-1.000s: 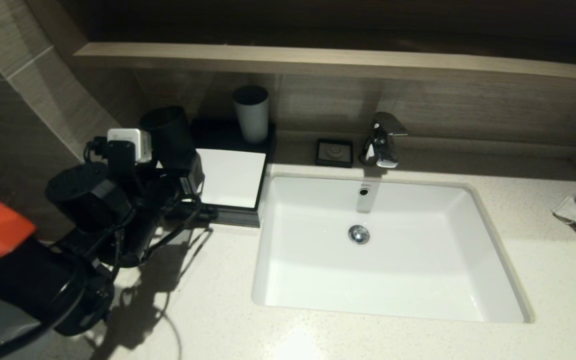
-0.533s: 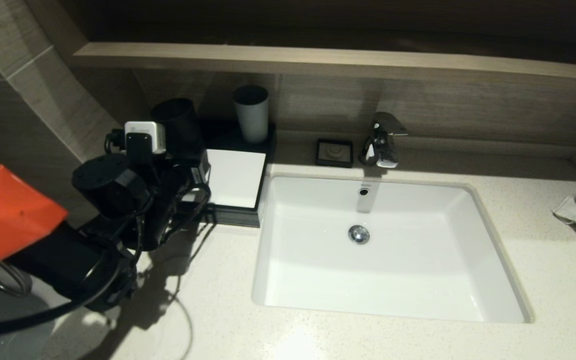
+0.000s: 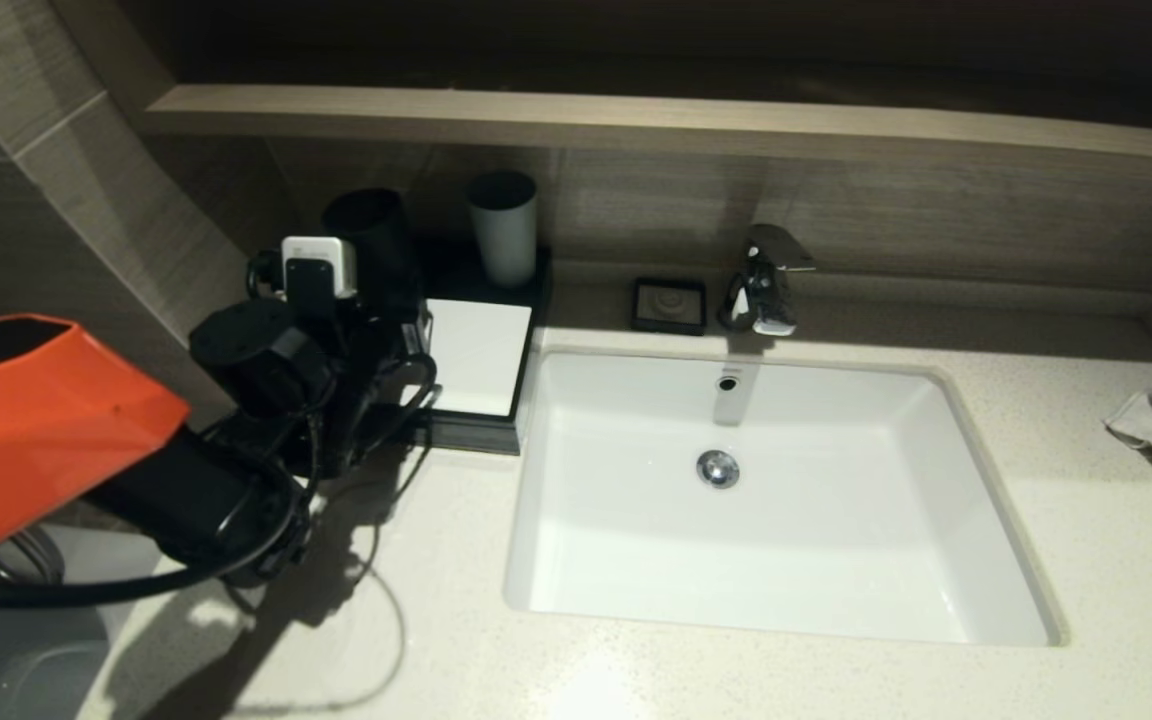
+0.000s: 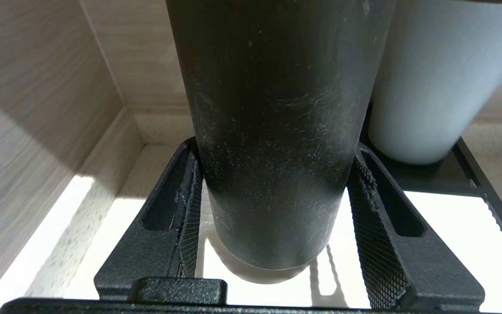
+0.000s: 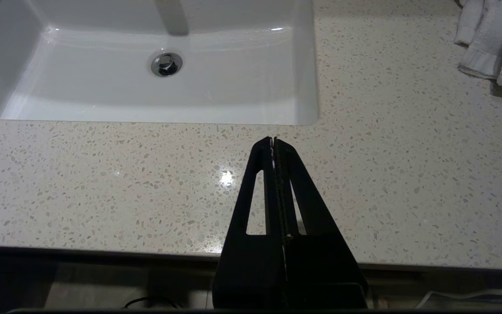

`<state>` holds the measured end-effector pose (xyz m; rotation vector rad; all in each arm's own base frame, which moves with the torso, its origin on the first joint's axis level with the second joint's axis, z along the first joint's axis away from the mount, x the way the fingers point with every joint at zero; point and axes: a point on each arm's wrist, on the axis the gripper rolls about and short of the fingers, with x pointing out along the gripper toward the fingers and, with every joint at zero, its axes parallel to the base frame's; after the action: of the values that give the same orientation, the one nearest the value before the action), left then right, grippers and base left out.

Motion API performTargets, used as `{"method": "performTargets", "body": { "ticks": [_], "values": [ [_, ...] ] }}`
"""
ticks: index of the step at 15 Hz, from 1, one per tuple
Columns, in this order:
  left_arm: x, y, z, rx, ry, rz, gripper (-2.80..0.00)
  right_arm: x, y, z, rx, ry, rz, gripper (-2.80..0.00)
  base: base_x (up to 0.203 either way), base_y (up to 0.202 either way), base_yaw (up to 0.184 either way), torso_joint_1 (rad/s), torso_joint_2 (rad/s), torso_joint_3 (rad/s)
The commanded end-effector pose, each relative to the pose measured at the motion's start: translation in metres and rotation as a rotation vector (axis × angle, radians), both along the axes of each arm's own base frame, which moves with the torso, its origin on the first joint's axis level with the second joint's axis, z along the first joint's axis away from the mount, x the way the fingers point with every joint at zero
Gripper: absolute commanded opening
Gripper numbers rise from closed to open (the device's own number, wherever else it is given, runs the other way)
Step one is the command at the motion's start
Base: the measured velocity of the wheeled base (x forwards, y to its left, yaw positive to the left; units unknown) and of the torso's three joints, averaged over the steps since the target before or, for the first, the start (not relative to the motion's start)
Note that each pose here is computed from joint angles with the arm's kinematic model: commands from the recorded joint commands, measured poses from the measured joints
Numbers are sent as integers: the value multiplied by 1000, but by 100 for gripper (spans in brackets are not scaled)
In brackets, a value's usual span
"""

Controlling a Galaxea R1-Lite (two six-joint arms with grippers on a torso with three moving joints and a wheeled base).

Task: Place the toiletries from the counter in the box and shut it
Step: Place the cup on the storage box

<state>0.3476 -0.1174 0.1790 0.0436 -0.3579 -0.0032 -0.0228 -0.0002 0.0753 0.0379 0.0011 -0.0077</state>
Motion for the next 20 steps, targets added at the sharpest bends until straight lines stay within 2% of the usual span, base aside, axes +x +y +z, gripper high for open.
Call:
{"method": "performTargets", "body": {
  "ticks": [1, 4, 9, 20],
  "values": [
    [12, -3, -3, -1, -17, 8, -280, 0, 0, 0, 0, 0, 0, -280, 0, 0, 0, 0, 0, 0],
    [22, -4, -3, 11, -35, 23, -280, 0, 0, 0, 0, 0, 0, -280, 0, 0, 0, 0, 0, 0],
    [34, -6, 8, -6, -88, 30, -280, 0, 0, 0, 0, 0, 0, -280, 0, 0, 0, 0, 0, 0],
    [57, -8, 7, -2, -78, 44, -280, 0, 0, 0, 0, 0, 0, -280, 0, 0, 0, 0, 0, 0]
  ]
}}
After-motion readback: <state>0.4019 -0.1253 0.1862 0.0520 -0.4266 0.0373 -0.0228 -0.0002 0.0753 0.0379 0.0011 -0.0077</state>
